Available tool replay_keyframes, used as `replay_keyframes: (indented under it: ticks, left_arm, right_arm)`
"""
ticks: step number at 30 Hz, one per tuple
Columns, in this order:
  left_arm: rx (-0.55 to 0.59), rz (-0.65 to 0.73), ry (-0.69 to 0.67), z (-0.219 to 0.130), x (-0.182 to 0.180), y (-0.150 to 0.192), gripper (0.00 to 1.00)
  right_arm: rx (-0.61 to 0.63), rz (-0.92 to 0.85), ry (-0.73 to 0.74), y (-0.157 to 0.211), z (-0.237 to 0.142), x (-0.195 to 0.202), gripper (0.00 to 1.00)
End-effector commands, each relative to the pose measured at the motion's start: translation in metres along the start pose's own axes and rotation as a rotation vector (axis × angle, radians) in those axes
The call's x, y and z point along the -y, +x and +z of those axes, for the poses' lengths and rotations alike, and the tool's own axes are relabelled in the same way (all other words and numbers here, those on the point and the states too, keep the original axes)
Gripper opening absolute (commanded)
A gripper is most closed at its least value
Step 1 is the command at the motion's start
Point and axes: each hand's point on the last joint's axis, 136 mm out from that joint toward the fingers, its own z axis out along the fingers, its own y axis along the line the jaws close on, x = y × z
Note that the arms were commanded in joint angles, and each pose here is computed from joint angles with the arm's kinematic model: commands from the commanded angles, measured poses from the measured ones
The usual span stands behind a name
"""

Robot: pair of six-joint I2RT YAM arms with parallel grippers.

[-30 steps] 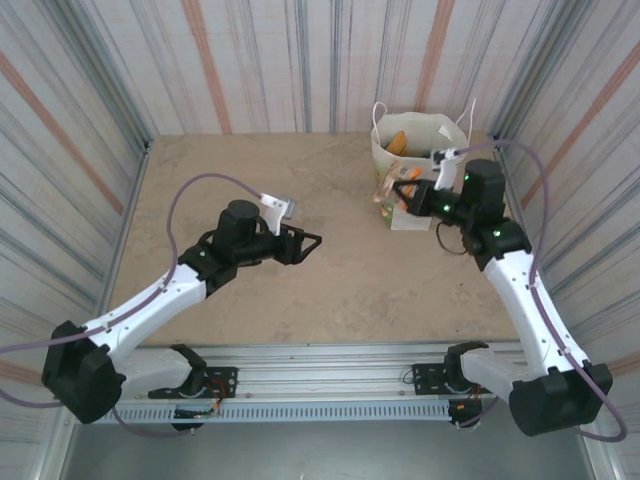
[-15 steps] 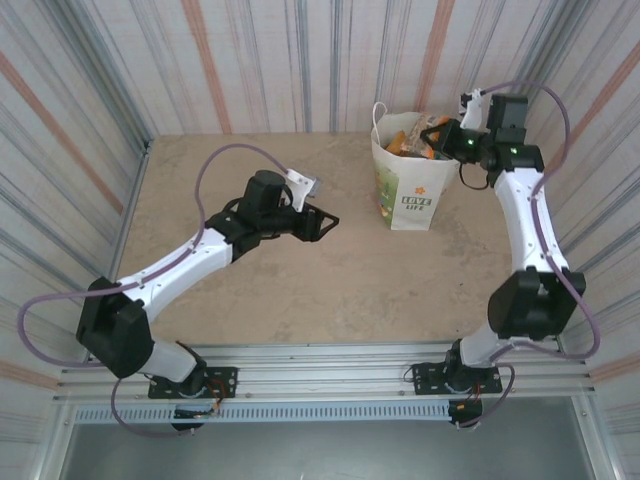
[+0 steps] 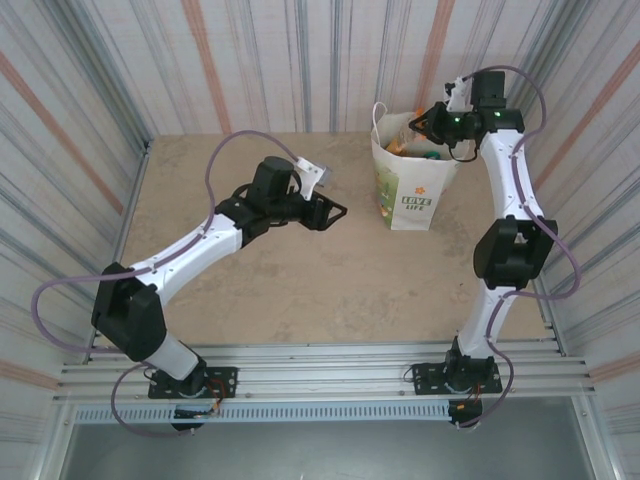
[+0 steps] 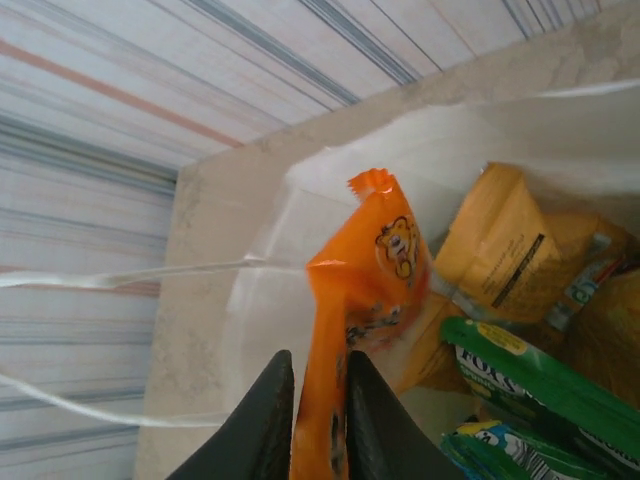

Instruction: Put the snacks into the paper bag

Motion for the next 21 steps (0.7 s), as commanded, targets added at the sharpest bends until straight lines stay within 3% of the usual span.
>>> replay_keyframes:
  ticks: [1, 8, 16, 21]
  left_arm:
    - [0.013, 0.037, 0.020, -0.003, 0.003, -0.014, 0.66]
    - [0.064, 0.074, 0.017, -0.002, 0.005, -0.046, 0.66]
    - [0.163, 0.049, -0.048, 0.015, -0.010, -0.101, 0.67]
    - [0.229, 0.007, -0.015, 0.030, -0.016, -0.140, 0.68]
  right_arm:
    - [-0.036, -0.005, 0.133, 0.007, -0.005, 0.018, 0.29]
    - [0.086, -0.134, 0.339, -0.006, -0.060, 0.012, 0.40]
    - [0.246, -0.229, 0.352, -0.010, -0.123, -0.024, 0.45]
    - [0.297, -0.235, 0.370, -0.012, -0.144, -0.020, 0.46]
